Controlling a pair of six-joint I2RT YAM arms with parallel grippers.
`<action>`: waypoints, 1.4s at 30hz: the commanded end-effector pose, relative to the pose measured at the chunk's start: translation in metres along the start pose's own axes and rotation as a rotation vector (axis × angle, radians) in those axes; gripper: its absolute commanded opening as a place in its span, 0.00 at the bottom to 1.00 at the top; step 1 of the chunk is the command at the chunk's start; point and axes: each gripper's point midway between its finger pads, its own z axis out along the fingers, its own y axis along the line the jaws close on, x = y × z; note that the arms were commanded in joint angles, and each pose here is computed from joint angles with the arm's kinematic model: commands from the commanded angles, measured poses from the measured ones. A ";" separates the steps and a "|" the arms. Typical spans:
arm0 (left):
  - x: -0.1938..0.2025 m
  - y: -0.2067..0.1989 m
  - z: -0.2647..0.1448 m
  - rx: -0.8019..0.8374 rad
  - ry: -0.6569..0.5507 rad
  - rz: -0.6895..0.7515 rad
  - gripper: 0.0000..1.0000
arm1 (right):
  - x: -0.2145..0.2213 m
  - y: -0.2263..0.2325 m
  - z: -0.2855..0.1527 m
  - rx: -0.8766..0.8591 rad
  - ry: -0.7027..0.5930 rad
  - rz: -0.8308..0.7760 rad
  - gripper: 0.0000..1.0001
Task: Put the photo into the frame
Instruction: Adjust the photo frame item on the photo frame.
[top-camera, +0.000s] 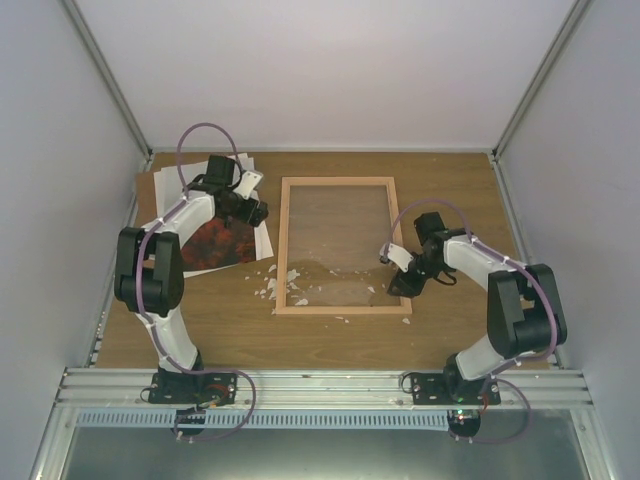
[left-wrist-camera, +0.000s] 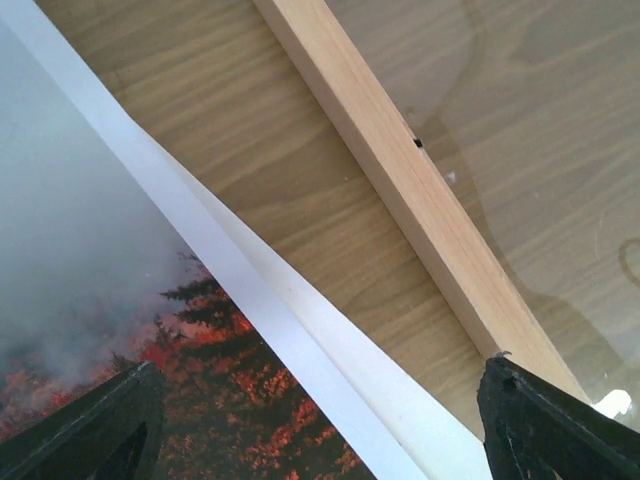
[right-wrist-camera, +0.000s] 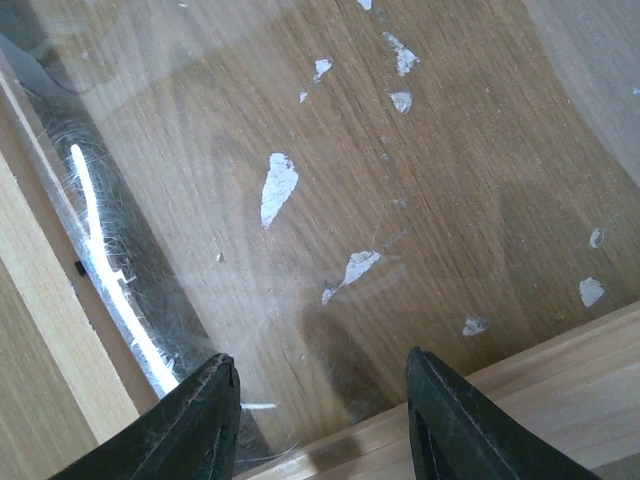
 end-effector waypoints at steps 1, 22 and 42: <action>-0.004 -0.007 -0.013 0.029 -0.033 0.079 0.84 | 0.016 -0.006 0.008 0.024 0.071 -0.006 0.47; 0.055 -0.043 0.020 0.063 0.159 0.369 0.58 | -0.034 -0.010 -0.033 0.054 -0.090 -0.036 0.47; 0.066 -0.059 0.034 0.092 0.183 0.357 0.58 | -0.006 -0.004 -0.031 0.271 0.113 -0.310 0.55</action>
